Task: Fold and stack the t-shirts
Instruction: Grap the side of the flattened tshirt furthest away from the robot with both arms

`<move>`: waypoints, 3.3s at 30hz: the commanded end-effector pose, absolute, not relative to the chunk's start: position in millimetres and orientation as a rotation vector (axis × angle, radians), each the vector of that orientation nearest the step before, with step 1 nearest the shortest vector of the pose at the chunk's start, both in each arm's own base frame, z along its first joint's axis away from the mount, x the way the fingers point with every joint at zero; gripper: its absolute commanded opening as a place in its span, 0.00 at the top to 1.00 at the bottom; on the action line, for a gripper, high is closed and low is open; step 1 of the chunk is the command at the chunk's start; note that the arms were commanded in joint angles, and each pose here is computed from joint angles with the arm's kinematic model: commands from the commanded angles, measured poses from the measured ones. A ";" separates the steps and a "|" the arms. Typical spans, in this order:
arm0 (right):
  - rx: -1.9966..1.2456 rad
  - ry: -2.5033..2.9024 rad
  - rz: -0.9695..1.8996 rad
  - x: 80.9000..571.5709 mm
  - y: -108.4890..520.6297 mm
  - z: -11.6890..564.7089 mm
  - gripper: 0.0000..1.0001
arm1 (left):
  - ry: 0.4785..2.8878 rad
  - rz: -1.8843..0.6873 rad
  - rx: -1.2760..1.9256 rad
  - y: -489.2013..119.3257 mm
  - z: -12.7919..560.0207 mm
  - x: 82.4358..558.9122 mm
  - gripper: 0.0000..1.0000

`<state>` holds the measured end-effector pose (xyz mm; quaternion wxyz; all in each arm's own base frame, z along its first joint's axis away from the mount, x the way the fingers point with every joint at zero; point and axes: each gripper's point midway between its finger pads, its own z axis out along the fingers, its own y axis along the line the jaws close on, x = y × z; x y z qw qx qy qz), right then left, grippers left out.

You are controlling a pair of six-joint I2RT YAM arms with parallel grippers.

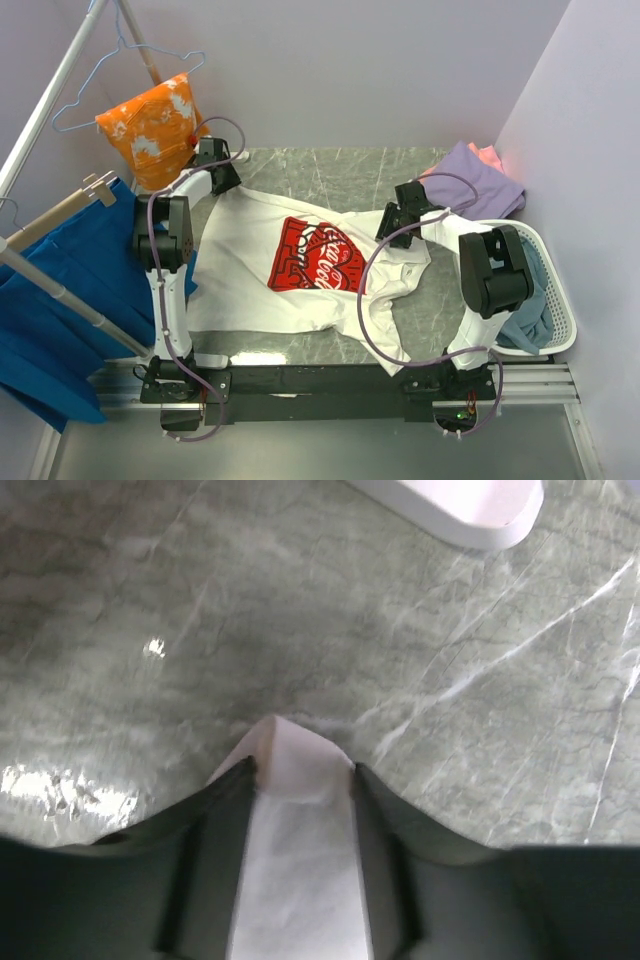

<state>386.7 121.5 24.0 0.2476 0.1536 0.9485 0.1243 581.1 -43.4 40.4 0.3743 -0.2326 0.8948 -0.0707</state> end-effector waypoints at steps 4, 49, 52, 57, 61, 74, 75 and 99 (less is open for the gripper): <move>0.404 2.564 0.306 373.8 114.5 30.4 0.46 | 2.228 -0.183 -0.571 -42.0 60.4 600.2 0.67; 0.578 2.457 0.092 350.3 52.5 65.9 0.45 | 2.195 -0.230 -0.563 -41.5 124.9 516.8 0.99; 0.596 2.468 0.117 356.2 49.4 61.1 0.45 | 2.198 -0.242 -0.575 -42.4 127.9 508.1 0.99; 0.631 2.482 0.155 356.5 41.2 59.8 0.45 | 2.219 -0.249 -0.575 -43.5 121.7 494.2 0.99; 0.654 2.501 0.100 351.9 32.6 54.7 0.45 | 2.217 -0.241 -0.575 -42.2 120.8 492.5 0.99; 0.718 2.542 0.045 333.2 24.6 30.2 0.46 | 2.239 -0.254 -0.564 -45.4 113.0 494.5 0.99; 0.719 2.548 0.047 330.9 25.5 28.0 0.46 | 2.241 -0.256 -0.564 -45.6 112.3 494.4 0.99; 0.684 2.470 0.032 333.0 18.5 55.7 0.88 | 2.237 -0.247 -0.547 -48.8 120.3 493.6 0.99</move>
